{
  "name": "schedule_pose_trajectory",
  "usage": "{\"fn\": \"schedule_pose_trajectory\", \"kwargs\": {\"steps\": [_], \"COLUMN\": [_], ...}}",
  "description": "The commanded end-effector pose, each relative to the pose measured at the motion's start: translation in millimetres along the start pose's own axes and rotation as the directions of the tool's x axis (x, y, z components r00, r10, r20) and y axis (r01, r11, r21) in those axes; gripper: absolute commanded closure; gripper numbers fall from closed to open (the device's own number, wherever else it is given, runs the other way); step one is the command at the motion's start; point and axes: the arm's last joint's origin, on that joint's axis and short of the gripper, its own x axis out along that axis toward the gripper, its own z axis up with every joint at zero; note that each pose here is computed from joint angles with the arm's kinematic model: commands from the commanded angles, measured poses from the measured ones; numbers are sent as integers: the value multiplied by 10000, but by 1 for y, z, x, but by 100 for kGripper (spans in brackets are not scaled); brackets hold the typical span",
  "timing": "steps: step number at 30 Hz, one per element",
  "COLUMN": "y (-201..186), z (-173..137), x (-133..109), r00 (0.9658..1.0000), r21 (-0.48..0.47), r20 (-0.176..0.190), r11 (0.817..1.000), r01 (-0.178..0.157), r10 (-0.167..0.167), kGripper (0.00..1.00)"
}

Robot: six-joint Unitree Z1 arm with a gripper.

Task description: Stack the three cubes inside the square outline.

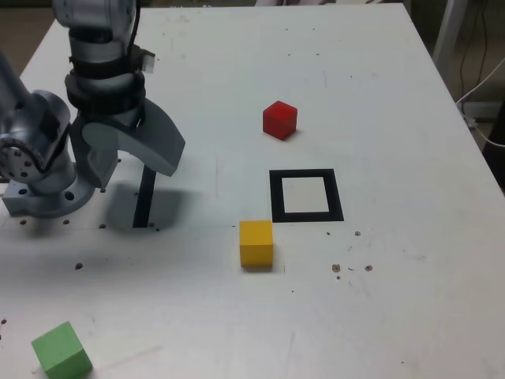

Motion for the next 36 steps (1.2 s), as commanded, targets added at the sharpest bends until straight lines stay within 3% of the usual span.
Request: {"fn": "schedule_pose_trajectory", "kwargs": {"steps": [1, 5, 9, 14, 20, 29, 36], "y": [0, 0, 1, 6, 19, 45, 65], "z": [1, 4, 11, 26, 42, 61, 79], "x": [-2, -3, -10, -25, -42, -58, -73], "r00": [10000, 10000, 9993, 9957, 9920, 9901, 9847], "r21": [-23, -23, -97, -456, -527, 790, 2197], "r20": [53, 65, 359, 798, 1004, 953, 1136], "r11": [10000, 10000, 9999, 9980, 9961, 9907, 9632], "r01": [-3, -29, -127, -438, -712, -1109, -1546], "r10": [4, 30, 130, 474, 762, 1033, 1321], "kGripper": [0, 0, 0, 0, 0, 1, 1]}}
